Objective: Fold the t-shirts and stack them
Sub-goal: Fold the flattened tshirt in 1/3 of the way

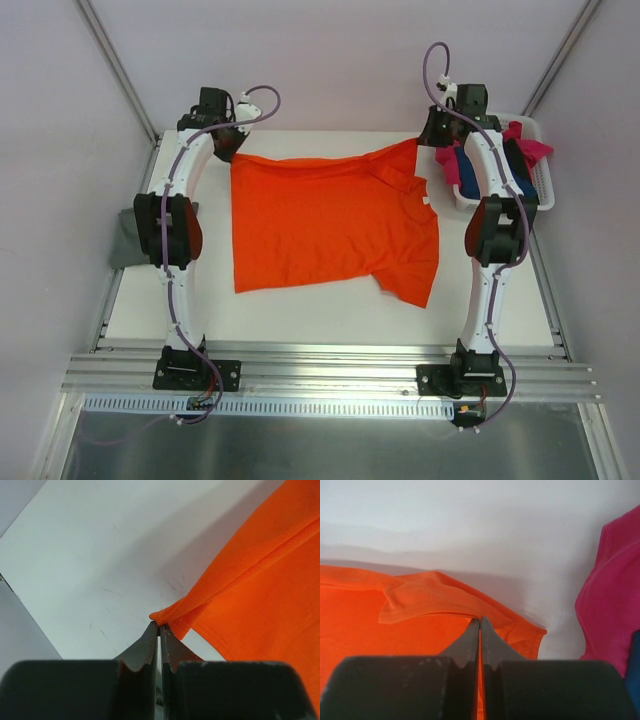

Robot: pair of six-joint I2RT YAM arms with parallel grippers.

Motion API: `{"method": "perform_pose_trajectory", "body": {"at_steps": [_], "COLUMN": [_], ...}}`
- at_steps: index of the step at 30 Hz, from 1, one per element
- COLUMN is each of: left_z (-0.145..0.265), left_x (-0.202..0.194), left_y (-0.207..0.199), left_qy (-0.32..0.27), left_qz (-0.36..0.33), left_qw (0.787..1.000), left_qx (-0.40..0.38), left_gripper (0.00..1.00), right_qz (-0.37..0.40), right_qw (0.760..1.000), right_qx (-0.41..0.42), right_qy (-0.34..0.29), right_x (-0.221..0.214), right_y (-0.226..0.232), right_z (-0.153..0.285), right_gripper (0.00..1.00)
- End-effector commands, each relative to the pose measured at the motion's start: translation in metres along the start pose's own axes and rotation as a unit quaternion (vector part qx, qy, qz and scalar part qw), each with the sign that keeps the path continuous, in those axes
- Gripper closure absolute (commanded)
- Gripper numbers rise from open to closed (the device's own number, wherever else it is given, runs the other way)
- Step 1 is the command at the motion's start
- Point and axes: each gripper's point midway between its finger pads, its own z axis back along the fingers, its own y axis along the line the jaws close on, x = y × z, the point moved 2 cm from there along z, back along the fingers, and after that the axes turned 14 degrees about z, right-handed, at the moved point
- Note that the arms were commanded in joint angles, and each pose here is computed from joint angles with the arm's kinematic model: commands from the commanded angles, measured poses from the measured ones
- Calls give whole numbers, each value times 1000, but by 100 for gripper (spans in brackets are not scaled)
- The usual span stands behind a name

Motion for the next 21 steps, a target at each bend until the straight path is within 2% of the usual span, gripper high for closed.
{"method": "perform_pose_trajectory", "body": {"at_steps": [1, 4, 8, 13, 21], "left_z": [12, 16, 18, 23, 29], "left_x": [12, 8, 2, -1, -9], "left_y": [-6, -9, -13, -18, -25], "left_qy": [-22, -18, -14, -14, -10], "left_qz": [0, -1, 4, 10, 11], "left_qw": [1000, 1000, 1000, 999, 999], "left_qx": [-10, -14, -21, -32, -42], "left_gripper": [100, 100, 100, 100, 100], "right_qz": [25, 45, 116, 135, 188], "right_qw": [996, 993, 983, 980, 964], "right_qx": [-3, -7, -14, -6, -7], "right_qy": [-81, -113, -140, -147, -187], "right_x": [56, 77, 93, 94, 119], "right_y": [8, 12, 22, 29, 49], "right_z": [27, 38, 36, 24, 38], "right_gripper": [100, 99, 100, 100, 99]}}
